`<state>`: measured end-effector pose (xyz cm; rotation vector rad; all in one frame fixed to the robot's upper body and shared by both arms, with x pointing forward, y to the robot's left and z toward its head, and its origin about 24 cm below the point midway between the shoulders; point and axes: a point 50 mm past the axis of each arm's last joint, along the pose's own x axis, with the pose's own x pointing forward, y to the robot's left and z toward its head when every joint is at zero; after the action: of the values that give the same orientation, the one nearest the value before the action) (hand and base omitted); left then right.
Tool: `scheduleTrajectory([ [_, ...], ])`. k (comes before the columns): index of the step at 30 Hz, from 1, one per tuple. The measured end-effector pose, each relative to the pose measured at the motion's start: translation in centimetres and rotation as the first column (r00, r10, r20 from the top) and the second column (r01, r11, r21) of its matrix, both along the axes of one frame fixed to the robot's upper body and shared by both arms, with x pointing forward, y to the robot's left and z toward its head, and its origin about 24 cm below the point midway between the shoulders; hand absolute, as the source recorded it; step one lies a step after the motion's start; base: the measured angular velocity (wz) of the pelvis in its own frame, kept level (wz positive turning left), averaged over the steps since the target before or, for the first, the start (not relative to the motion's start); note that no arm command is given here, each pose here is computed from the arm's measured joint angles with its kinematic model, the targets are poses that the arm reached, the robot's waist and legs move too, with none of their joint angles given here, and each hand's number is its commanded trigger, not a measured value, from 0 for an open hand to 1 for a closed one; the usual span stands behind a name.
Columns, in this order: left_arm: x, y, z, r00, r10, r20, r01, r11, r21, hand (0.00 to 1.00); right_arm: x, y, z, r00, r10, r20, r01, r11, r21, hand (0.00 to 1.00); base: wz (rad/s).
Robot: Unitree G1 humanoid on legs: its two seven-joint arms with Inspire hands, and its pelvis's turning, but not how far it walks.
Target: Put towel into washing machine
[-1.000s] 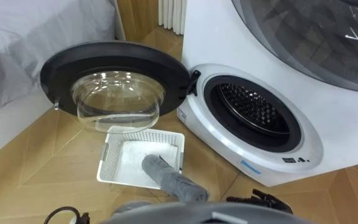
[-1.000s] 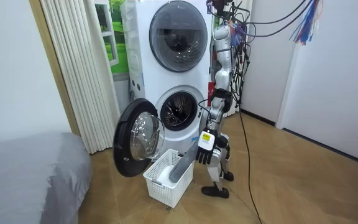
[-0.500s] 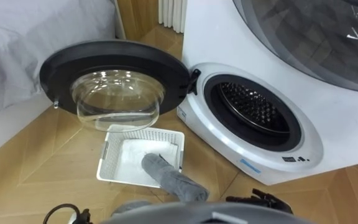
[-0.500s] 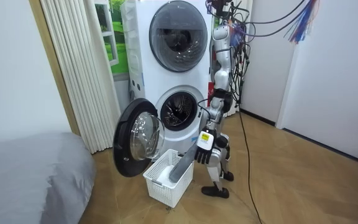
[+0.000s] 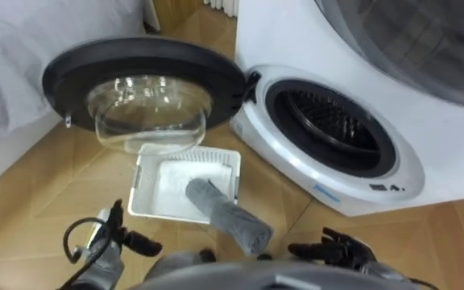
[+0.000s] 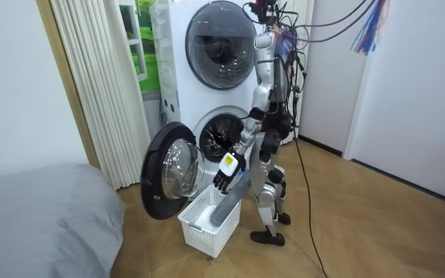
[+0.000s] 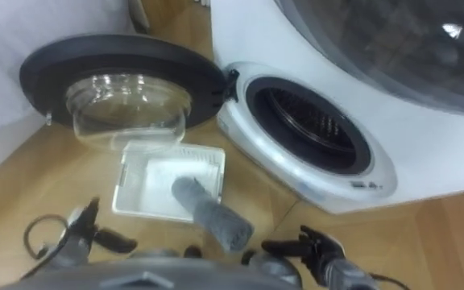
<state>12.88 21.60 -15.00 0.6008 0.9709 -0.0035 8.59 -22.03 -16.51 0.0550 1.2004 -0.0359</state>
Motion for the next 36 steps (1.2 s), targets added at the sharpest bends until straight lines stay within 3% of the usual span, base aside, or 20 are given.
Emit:
scheduleTrajectory([
  [10, 6.8, -3.3, 2.2, 0.970, -0.188, 0.154, 0.183, 0.982, 0.047, 0.00, 7.2, 1.6, 1.7, 0.984, 0.111, 0.142, -0.107, 0.994, -0.031, 0.00, -0.10],
  [19, 12.6, -4.5, 5.6, 0.897, -0.352, 0.268, 0.320, 0.935, 0.155, 0.00, 11.1, 2.4, 3.4, 0.958, 0.145, 0.248, -0.132, 0.989, -0.068, 0.00, -0.13],
  [36, 15.4, -6.9, 7.8, 0.718, -0.644, 0.264, 0.537, 0.754, 0.379, 0.00, 14.3, 4.7, 5.4, 0.898, 0.171, 0.406, -0.177, 0.984, -0.021, 0.00, -0.11],
])
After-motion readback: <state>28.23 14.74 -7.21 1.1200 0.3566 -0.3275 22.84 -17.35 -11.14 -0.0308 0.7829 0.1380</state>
